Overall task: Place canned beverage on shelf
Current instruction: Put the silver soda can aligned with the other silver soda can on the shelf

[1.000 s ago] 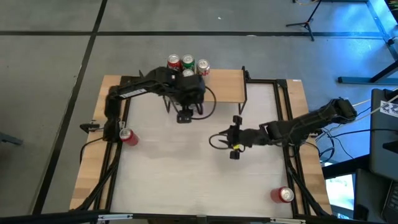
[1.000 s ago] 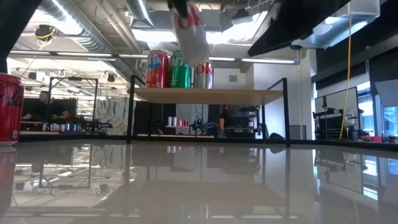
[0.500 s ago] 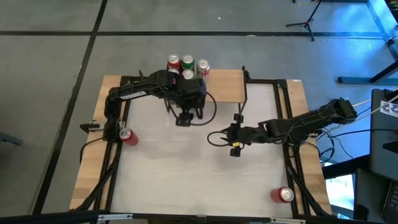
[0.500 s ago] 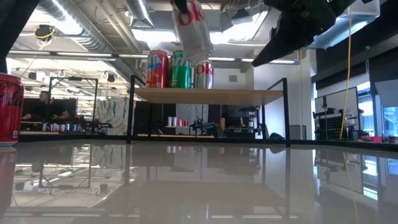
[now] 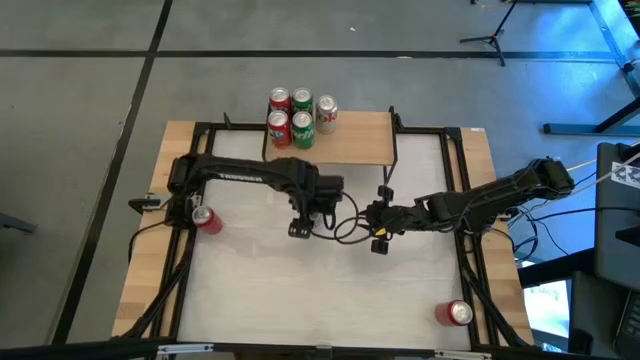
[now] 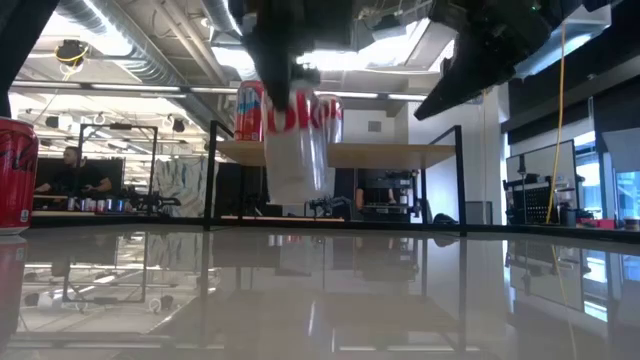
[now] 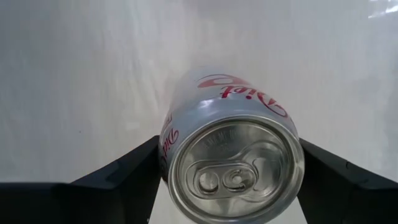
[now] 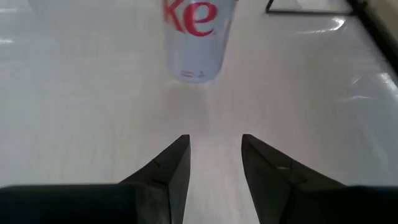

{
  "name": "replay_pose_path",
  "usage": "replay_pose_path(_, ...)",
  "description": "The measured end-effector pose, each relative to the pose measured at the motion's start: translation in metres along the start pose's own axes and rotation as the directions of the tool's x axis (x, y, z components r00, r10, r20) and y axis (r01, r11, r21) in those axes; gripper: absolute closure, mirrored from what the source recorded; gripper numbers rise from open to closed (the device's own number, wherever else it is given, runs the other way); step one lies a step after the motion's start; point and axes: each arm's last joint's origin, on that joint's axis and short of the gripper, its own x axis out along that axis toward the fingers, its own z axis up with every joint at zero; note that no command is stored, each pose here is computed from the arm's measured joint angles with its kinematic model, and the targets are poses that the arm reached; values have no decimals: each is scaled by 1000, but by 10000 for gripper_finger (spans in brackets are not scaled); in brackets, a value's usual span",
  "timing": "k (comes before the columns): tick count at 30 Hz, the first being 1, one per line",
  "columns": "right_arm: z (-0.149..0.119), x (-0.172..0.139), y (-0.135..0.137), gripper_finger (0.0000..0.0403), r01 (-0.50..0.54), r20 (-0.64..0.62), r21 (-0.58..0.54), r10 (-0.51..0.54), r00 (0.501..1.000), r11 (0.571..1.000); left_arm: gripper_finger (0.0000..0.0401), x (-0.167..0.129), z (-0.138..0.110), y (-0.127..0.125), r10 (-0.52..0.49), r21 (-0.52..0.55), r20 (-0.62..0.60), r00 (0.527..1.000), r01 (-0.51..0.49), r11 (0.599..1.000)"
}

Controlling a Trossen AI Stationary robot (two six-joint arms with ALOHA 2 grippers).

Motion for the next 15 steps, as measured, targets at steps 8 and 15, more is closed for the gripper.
replay_pose_path(8, -16, 9, 0, 262, -4, 16, 3, 4, 1000, 1000, 115, 31, -4, -1, -23, -13, 12, 1000, 23, 1000)
replay_pose_path(15, -15, 9, 0, 262, -4, 26, -42, 5, 1000, 999, 100, 40, -1, 1, -5, 11, 59, 998, 4, 1000)
